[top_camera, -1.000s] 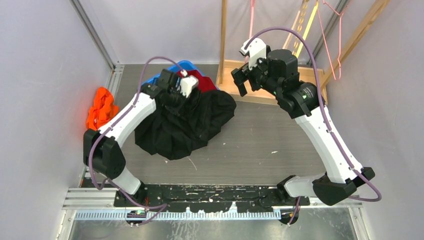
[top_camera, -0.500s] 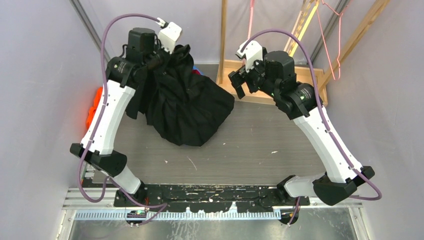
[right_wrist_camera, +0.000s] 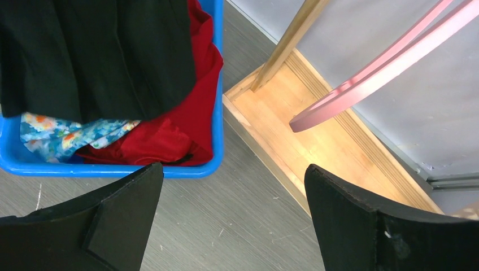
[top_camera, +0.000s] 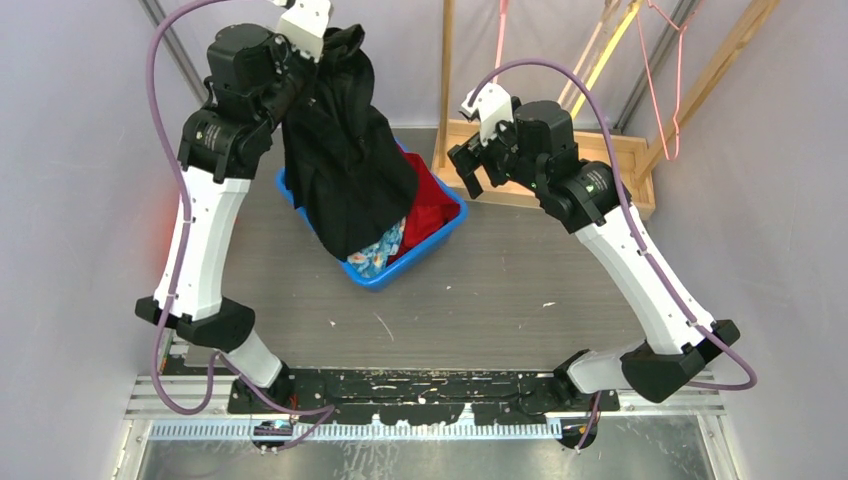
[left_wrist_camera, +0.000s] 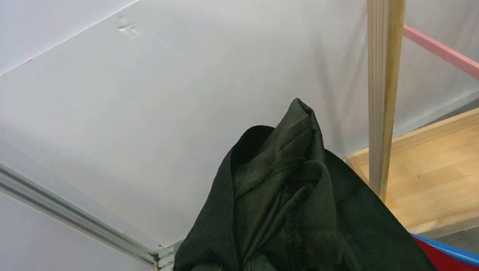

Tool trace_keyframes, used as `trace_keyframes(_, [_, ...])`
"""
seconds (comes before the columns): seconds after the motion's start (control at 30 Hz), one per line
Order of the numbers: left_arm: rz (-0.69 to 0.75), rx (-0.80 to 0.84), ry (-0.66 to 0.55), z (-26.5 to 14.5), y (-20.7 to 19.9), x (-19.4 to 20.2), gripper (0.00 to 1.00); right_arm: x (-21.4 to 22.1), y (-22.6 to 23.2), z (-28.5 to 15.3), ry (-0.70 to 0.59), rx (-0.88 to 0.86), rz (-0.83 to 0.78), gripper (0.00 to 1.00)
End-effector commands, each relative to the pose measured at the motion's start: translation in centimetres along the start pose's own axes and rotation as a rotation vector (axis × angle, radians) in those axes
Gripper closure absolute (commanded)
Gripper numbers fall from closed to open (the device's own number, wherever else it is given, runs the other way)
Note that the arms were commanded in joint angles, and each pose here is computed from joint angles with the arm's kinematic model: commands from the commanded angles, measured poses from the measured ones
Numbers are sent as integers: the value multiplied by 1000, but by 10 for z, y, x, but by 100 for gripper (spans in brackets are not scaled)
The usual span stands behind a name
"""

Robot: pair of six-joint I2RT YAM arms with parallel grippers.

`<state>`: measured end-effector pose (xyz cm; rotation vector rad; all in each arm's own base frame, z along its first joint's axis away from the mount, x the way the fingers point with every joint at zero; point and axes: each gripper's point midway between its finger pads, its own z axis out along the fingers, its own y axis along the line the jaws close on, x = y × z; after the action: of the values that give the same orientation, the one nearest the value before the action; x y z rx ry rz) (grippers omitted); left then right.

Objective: Remove the skirt from the hanger
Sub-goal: Place the skirt in the bin.

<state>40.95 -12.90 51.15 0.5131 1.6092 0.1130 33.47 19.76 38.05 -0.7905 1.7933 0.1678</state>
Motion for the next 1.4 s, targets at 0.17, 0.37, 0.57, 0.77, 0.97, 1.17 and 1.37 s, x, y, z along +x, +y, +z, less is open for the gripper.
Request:
trace_keyframes(0.17, [-159,170,-61,8,-50,19,100,-22,0,-5,-76,-2,-8,0])
trace_keyframes(0.37, [-335,338,91,8,-126,110,100,-17,2,-4,-64,-9,-7,0])
trace_keyframes(0.57, [-485,646,176,-19,-234,134,100,-14,7,2,-54,-30,-3,0])
trace_keyframes(0.77, [-438,488,272,-2,-231,170,100,-16,11,2,-61,-43,-4,0])
trace_keyframes(0.97, [-501,390,533,25,-206,235,100,-15,9,-1,-60,-35,-19,0])
trace_keyframes(1.17, [-733,673,615,14,-281,263,100,-10,7,0,-45,-26,-34,0])
trace_keyframes(1.37, [-650,703,517,-4,-276,221,9,-10,6,4,-39,-15,-36,0])
